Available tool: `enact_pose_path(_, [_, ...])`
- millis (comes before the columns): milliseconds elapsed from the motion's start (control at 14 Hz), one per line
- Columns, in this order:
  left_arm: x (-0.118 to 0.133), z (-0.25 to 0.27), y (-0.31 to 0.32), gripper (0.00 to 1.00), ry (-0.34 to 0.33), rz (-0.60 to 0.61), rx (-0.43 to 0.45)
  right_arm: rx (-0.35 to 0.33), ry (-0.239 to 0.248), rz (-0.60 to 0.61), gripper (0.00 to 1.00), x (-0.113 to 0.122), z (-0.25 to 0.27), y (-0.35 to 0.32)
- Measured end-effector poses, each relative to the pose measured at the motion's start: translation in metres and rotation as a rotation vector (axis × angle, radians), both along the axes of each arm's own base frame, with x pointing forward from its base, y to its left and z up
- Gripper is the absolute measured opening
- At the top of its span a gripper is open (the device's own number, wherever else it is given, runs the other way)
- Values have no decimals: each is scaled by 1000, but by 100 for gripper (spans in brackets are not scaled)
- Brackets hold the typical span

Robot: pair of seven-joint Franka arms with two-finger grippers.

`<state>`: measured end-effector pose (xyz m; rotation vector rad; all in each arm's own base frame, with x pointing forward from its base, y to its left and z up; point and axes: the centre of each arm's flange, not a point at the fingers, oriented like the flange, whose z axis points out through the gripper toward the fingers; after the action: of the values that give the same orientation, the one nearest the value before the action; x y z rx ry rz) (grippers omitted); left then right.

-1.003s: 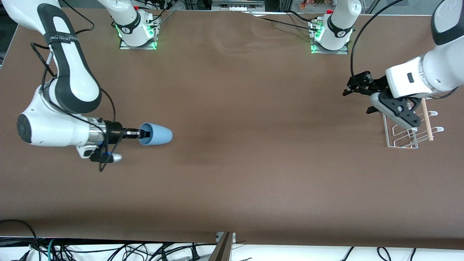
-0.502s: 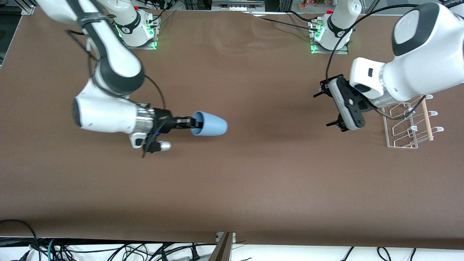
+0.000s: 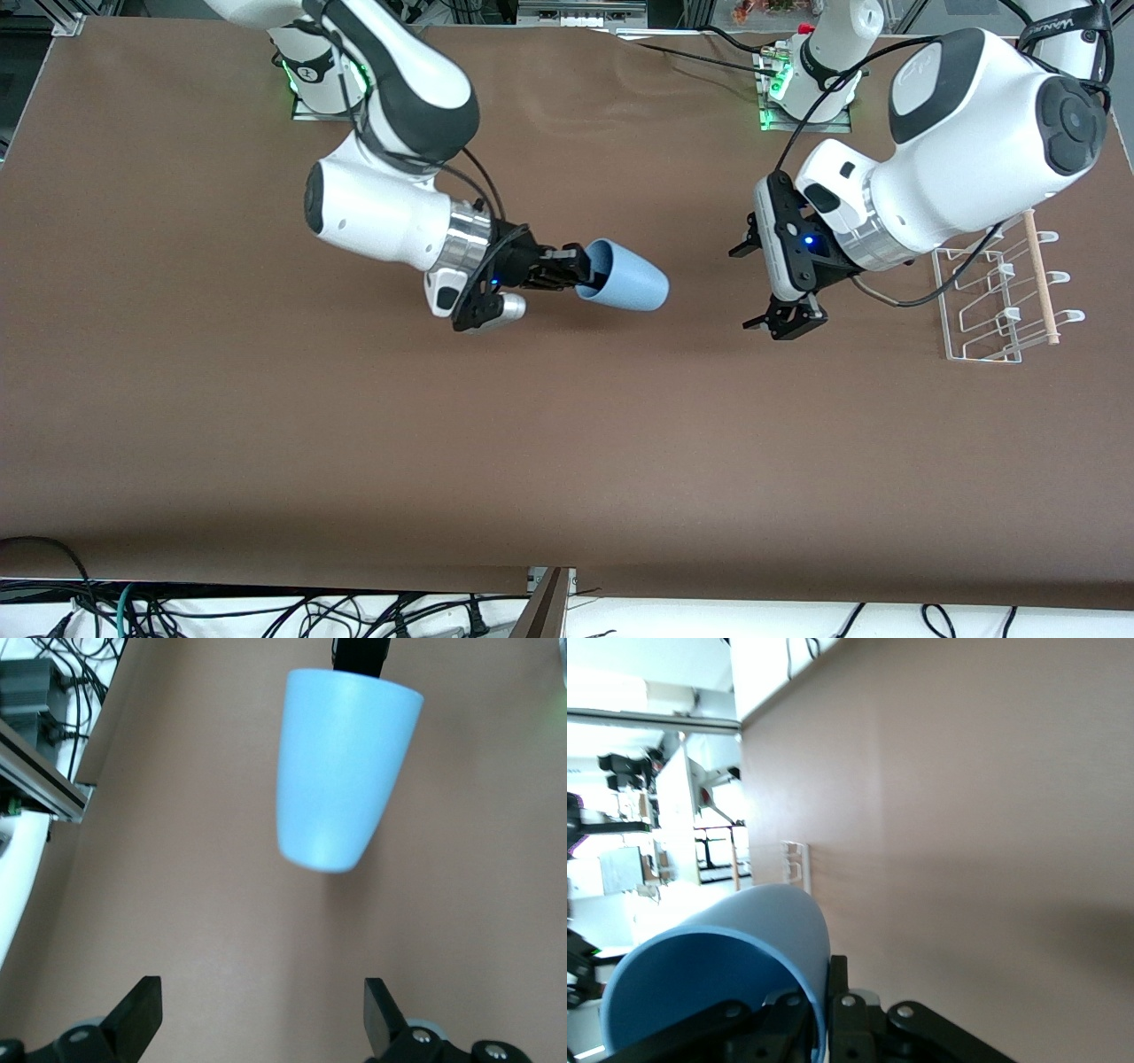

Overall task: Transfer cup to left arm and place on rack
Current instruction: 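Lift the cup with the right gripper while the left gripper approaches it, then close the left gripper on the cup's rim beside the right gripper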

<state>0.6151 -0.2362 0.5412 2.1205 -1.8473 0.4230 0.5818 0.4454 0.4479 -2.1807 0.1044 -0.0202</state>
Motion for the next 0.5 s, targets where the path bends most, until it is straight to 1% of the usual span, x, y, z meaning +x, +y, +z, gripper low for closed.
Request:
enact_pose_path(143, [-1,2,-7,100,-20,-9,-5,25,16,-39,5,-8,13,18])
enact_pose_path(358, [0,0,-16,100,-46,-22,-14,49,68,-108,5,-23,19,42])
enact_pose_path(502, [-1,-2,-16,100,-51,-36,-1,59,69,-151,5,-30,17,53])
